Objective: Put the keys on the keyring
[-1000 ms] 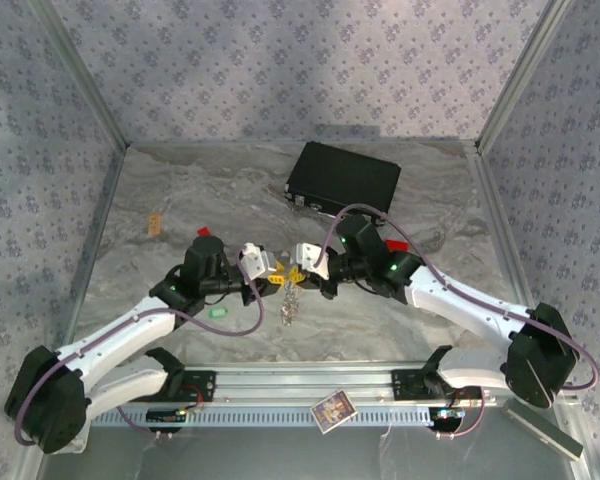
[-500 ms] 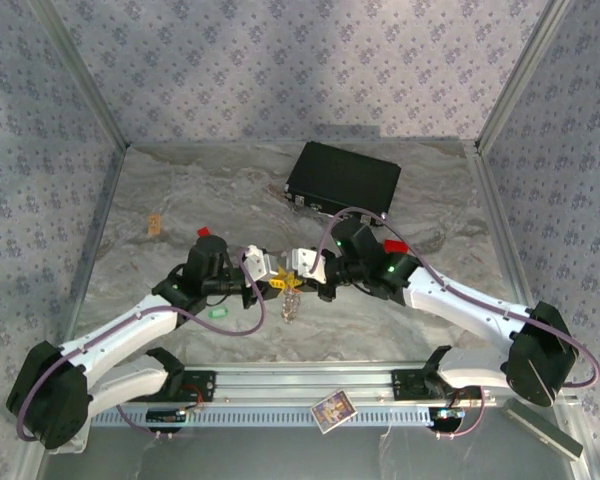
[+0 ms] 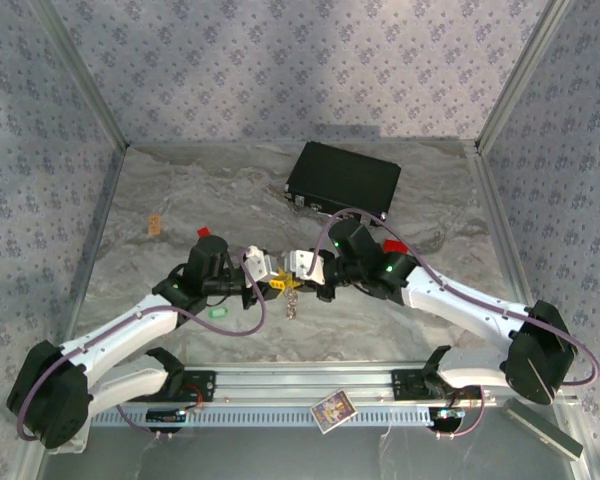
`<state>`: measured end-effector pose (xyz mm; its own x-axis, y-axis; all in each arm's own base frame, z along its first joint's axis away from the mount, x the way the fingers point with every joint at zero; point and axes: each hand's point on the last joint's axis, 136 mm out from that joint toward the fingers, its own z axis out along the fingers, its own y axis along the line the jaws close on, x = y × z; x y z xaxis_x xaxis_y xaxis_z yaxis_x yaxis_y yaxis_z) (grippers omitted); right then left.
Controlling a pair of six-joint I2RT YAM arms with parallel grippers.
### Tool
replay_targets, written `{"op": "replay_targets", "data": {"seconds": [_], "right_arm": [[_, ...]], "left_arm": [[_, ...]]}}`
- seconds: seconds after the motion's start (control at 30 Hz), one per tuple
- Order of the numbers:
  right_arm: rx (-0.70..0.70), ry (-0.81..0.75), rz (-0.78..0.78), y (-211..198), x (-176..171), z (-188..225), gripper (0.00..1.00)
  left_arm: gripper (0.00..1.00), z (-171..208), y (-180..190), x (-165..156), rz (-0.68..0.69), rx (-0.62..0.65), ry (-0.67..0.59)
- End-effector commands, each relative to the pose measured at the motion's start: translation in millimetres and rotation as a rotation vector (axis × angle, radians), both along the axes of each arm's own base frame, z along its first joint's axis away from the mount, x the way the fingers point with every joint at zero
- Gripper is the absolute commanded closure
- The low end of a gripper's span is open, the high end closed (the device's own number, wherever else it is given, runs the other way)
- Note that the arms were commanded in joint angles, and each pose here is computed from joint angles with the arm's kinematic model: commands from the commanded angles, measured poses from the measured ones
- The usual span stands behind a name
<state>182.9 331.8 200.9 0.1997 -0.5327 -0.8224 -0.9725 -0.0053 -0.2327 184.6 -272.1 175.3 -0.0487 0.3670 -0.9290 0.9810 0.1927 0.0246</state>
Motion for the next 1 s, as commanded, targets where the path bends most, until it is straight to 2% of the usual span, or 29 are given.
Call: {"op": "replay_targets", "data": {"seconds": [0.0,0.3,0.97], "right_arm": [[0.003,-0.060,-0.021,0.9,8.2,11.6,1.00],[-0.006,-0.066,-0.027,-3.3,6.8,12.2,1.00],[0.017,-0.048,0.018,14.5,0.1,14.0,1.00]], "left_arm": [[0.78,19.5,-6.6,-4.3,-0.050,-0.026,-0.062],[0.76,13.6,-1.4,-1.9,-0.019,0.006,-0.070],[0.80,25.6,-7.2,-7.4,-0.059,-0.045,-0.077]]}}
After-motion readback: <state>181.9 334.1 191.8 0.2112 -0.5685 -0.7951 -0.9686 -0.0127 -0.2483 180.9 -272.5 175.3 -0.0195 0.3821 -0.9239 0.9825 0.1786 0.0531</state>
